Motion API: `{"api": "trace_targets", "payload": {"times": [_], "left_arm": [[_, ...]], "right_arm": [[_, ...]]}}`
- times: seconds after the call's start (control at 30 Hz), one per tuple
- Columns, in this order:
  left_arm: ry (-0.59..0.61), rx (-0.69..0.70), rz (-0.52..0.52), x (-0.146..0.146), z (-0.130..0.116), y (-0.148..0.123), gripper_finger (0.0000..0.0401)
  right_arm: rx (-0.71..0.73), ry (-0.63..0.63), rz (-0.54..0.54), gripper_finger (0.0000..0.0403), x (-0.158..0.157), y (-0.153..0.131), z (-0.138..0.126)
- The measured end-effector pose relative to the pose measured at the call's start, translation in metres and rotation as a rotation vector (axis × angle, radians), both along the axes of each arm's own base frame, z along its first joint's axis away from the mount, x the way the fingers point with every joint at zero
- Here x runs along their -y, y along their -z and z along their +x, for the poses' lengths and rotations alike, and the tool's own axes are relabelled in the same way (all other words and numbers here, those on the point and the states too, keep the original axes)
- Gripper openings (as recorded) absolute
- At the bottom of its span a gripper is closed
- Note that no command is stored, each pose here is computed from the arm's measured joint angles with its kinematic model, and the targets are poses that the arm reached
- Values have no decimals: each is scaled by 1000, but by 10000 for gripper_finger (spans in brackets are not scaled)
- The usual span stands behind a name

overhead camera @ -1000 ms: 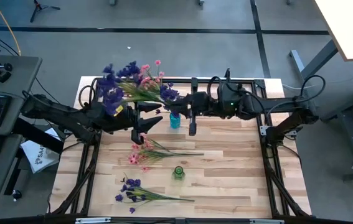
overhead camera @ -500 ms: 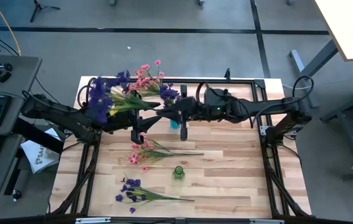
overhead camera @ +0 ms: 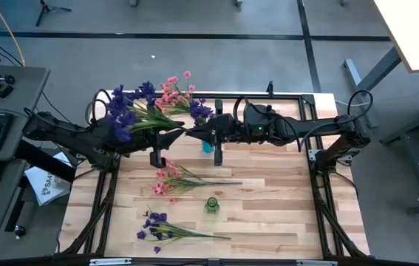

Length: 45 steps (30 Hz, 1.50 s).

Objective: Sort flowers into vase by color
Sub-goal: Put the top violet flowers into the blue crystal vase

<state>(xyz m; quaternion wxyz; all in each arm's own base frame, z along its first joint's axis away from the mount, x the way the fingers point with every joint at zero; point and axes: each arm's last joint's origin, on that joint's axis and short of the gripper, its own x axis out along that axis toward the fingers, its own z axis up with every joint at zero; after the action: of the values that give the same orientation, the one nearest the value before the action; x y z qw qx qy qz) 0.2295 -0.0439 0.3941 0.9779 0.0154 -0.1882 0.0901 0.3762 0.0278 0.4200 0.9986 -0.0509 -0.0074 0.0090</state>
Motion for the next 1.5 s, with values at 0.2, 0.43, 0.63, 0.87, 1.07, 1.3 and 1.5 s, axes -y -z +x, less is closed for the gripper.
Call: {"api": "trace_targets", "payload": {"times": [0.2,0.43,0.63,0.87,1.07,1.3,1.5], "left_arm": [[26,11,10,0,-1,-1,14],[8,7,3,0,-1,-1,3],[-48,-55,17,-4,-11,-2,1],[-132,-195,-19,-6,-48,-2,1],[-155,-300,-120,-2,-63,30,0],[-230,-199,-295,-8,-58,112,0],[-262,-96,-376,-36,-59,163,0]], "right_arm": [[9,0,2,0,0,-1,0],[1,0,8,5,0,0,0],[1,10,18,72,0,-3,-4],[-32,204,-48,203,7,-15,-24],[-43,298,-107,261,10,-31,-49],[-93,379,-99,260,5,-39,-72],[-124,401,-62,255,1,-37,-77]]}}
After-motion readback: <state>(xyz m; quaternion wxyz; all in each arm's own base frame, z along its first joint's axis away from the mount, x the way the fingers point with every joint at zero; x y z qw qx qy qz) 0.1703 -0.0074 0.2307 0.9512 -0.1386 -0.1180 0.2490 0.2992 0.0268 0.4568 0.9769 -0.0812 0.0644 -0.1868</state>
